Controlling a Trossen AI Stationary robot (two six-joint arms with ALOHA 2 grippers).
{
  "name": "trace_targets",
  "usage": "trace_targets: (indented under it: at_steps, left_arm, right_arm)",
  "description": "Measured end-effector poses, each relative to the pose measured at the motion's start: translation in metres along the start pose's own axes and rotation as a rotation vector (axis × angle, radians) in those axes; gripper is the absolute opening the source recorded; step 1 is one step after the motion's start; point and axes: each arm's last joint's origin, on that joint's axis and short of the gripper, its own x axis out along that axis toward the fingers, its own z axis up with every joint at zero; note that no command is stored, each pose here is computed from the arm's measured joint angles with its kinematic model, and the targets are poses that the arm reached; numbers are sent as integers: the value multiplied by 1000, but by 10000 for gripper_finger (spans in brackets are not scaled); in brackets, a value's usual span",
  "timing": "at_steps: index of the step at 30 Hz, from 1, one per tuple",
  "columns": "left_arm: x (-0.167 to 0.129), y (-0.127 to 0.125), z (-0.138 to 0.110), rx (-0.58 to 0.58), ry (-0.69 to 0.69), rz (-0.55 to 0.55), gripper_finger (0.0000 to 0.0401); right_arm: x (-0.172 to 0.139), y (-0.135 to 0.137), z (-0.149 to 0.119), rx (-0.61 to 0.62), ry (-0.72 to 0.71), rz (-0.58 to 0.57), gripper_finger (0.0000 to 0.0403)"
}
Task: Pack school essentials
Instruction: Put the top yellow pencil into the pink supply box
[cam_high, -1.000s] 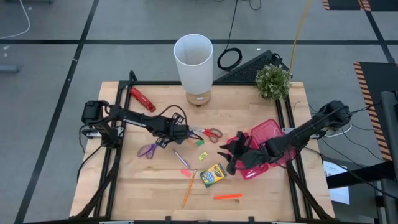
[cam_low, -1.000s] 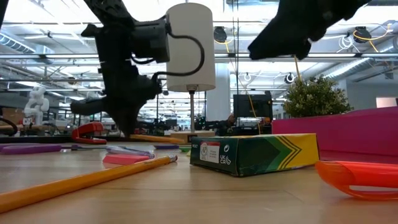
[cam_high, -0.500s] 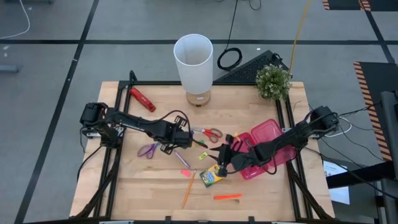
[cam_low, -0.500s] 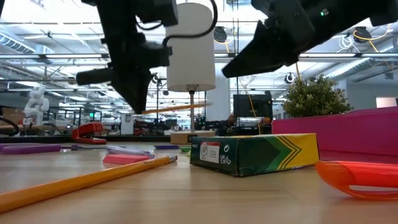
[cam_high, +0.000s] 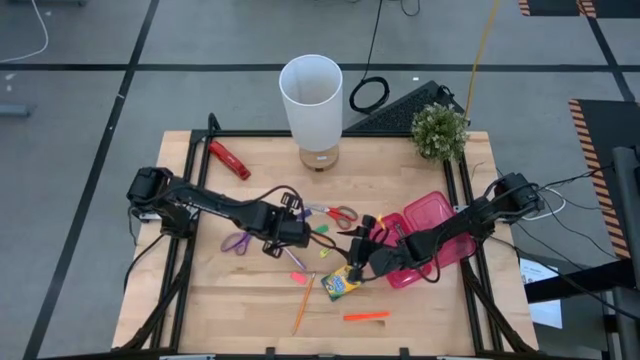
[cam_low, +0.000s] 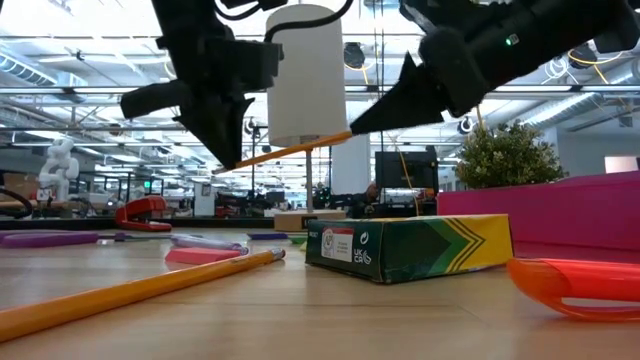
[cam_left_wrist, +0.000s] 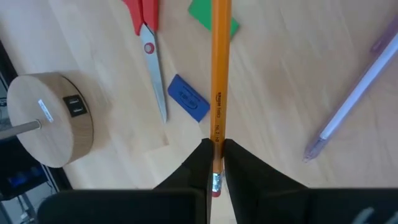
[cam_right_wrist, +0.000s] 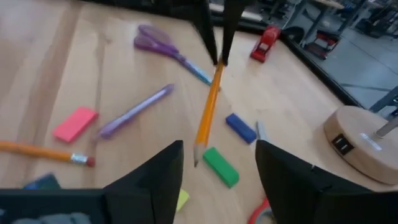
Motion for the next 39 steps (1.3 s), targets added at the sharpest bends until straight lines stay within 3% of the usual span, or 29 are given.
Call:
trace_targets:
  at_steps: [11,24,35,39]
  left_arm:
    - [0,0,1,-109,-9,2,37]
    - [0,1,6,-136,-56,11,37]
    - [0,1,5,-139,-55,2,37]
    - [0,1,6,-153,-59,-17,37]
  right_arm:
    - [1,-1,0,-34,7,24,179]
    - [3,-3,3,-2,-15,18,107]
    - [3,-3,3,17,-16,13,19]
    - [3,-3,3,20,-16,14,15]
